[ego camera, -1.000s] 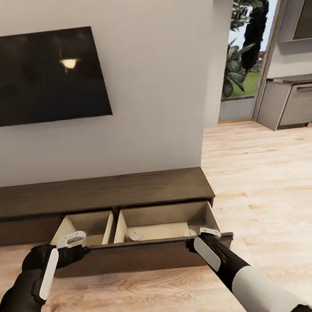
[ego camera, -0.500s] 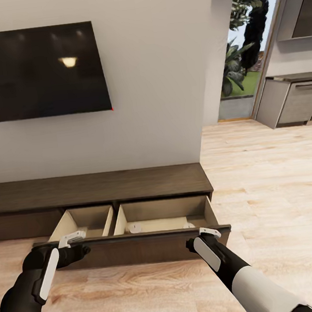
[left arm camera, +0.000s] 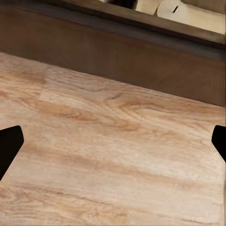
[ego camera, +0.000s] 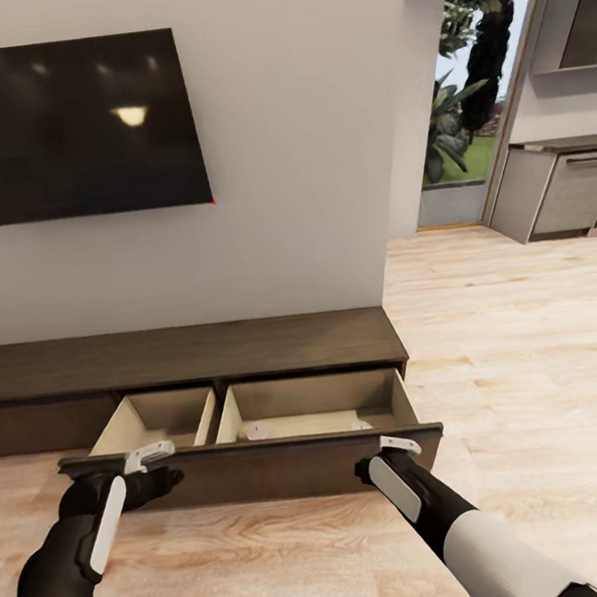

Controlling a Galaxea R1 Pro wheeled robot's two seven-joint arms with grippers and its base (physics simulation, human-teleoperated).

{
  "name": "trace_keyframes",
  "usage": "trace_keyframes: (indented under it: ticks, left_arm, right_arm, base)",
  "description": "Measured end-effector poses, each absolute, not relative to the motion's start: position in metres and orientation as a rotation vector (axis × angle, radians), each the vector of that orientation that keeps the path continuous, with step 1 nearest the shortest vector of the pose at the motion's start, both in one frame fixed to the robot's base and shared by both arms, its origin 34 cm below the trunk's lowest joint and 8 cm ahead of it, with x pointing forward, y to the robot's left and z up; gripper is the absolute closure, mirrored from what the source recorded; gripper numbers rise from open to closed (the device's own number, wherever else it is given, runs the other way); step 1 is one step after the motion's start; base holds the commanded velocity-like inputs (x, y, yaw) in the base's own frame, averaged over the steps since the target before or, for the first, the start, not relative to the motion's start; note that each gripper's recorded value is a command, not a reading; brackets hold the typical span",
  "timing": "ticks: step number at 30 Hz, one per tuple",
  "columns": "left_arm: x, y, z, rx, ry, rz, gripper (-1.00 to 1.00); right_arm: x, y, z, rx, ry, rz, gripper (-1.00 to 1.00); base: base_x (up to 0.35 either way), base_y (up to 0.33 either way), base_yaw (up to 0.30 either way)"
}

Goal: Place each of the two pumpkins and all three candles from the living room inside a cabinet in the living room (use any cabinet), then make sure every cabinet is closed, and position the cauldron so it is next to a table in the living room.

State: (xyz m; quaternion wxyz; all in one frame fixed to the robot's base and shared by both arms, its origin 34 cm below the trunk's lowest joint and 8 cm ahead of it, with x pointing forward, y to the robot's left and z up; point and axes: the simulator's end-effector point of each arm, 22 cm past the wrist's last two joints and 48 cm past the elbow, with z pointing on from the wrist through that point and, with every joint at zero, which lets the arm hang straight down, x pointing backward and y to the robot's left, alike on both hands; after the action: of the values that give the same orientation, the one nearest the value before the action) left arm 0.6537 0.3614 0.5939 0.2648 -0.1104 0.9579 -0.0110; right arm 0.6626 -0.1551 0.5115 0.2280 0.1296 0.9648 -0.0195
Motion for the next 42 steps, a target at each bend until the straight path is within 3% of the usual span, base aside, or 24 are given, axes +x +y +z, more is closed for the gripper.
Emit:
trace_keyframes:
  ticks: [42]
  left_arm:
    - [0.649,0.338,0.448,-0.199,2.46,0.007,-1.0]
  right_arm:
    - [0.676,-0.121,0.444,0.256,2.407,0.033,-1.0]
  base:
    - [0.0,0.0,0.0]
